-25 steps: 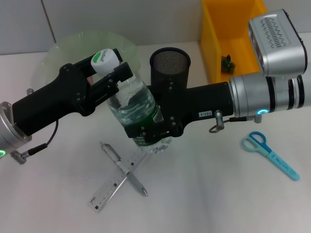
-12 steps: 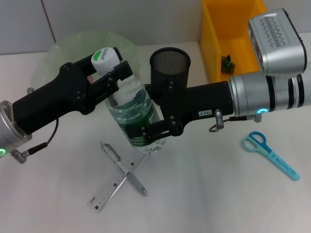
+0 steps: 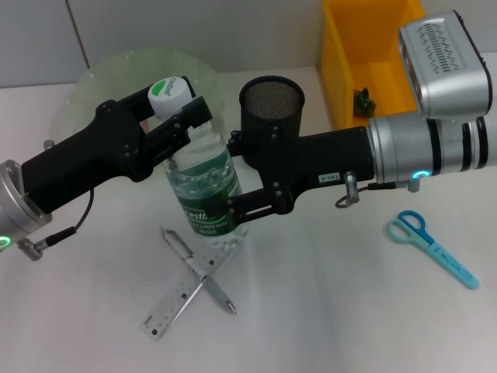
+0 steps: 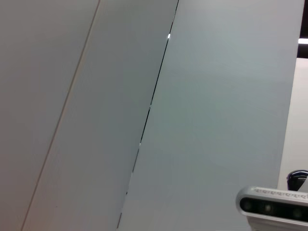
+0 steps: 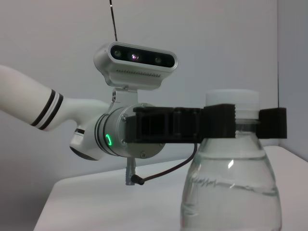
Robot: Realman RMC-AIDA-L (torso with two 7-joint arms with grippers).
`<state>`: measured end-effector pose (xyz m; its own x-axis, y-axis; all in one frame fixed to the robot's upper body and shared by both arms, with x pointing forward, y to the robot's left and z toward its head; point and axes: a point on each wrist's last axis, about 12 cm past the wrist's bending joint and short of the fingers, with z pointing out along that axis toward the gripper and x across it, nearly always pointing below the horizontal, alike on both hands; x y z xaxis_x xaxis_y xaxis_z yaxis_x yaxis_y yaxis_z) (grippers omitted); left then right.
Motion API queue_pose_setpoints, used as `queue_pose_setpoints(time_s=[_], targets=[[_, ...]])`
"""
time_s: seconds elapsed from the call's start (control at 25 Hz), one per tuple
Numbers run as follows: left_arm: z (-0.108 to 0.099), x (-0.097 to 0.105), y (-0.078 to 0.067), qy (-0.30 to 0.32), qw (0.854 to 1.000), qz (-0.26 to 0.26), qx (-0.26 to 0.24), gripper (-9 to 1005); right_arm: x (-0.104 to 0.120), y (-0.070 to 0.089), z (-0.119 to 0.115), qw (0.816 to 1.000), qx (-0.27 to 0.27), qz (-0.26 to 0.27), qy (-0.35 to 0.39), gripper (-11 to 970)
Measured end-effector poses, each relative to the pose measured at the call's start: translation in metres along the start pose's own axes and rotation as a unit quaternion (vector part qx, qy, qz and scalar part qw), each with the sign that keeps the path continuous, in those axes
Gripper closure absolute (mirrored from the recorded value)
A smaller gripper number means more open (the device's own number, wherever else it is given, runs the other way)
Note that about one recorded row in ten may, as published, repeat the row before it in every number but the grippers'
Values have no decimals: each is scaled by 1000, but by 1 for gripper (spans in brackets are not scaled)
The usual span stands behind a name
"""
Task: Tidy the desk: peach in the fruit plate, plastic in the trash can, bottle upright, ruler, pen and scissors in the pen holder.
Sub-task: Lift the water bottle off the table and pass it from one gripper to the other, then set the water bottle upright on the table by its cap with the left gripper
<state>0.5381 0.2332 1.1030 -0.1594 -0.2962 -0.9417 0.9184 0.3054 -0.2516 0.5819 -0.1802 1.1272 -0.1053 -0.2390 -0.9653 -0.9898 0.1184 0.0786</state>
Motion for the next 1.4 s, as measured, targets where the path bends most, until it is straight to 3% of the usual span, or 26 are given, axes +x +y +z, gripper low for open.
queue_pose_setpoints(time_s=[0.68,0.72,0.96,1.4], targets=[[-16,-4,10,10,998,26,-53,552,4,0,-23,999,38,0,2,134],[-24,-6,15,16,996,43,-82,552,5,0,-27,999,46,1,0,134],[-40,-5,24,17,986,76,-146,552,15,-2,-45,995,95,26,-10,135],[-56,3,33,34,968,119,-219,551,27,-4,-56,990,135,49,-7,135]])
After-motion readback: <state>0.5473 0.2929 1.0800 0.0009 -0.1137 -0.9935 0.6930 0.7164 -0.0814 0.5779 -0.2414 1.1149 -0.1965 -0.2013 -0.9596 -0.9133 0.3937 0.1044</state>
